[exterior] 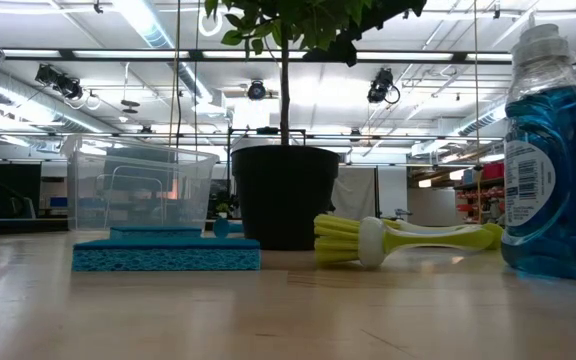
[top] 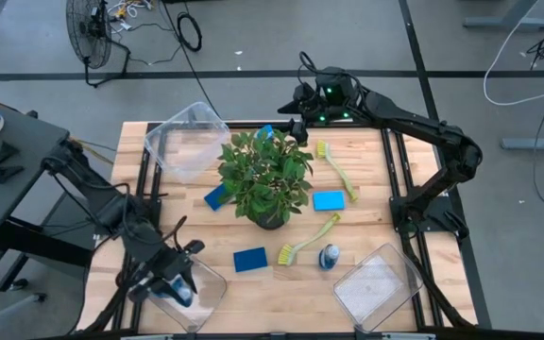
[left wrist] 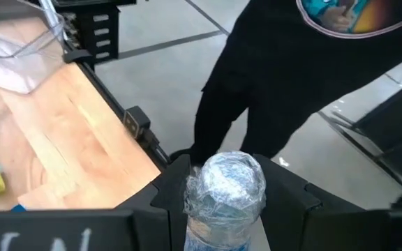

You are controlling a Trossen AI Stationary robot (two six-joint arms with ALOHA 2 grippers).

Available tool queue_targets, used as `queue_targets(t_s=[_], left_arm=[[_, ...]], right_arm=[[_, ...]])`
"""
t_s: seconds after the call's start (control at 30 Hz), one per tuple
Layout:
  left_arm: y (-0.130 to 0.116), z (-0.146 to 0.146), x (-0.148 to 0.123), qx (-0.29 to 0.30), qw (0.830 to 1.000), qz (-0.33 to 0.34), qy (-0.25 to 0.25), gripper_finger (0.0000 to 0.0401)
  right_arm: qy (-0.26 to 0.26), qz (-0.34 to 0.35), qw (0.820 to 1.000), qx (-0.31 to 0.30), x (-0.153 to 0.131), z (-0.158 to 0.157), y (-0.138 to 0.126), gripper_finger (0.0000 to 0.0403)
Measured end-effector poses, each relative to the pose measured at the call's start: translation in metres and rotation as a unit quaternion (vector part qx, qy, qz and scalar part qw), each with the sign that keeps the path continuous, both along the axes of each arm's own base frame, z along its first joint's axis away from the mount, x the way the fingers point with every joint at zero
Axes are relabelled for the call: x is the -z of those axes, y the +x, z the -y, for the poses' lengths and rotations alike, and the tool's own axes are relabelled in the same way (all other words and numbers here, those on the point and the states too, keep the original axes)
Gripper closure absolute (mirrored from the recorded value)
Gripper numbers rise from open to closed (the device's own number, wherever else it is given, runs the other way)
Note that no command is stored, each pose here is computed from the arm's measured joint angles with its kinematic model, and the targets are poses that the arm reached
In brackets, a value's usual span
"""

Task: Pick & Place Kitchen Sink Supplies
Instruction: Put the blue liquid soap bottle into the bottom left transparent bin

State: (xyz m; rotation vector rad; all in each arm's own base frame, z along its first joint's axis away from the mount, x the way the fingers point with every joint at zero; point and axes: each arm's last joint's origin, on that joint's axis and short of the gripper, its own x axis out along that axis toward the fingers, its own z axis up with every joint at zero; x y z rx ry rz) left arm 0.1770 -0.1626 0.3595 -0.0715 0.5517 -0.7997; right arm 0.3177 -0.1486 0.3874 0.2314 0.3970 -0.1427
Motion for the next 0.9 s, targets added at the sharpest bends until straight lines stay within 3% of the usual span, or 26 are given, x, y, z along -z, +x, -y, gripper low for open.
queue_targets(t_s=[0.33, 0.63, 0.9], left_arm=[[-0.009, 0.017, 0.035, -0.029, 0.999, 0.015, -0.002, 0.0263], [-0.024, 0.029, 0.071, -0.07, 0.997, 0.024, 0.028, 0.0263], [-0.035, 0.035, 0.095, -0.111, 0.993, 0.045, 0.013, 0.0263]], right_arm=[[0.003, 0.0, 1.0, 0.0, 0.0, -0.002, 0.001, 0.0081], [0.002, 0.001, 1.0, -0.01, 0.0, -0.008, 0.004, 0.0081], [-0.004, -0.002, 1.0, -0.007, 0.0, -0.015, 0.007, 0.0081]])
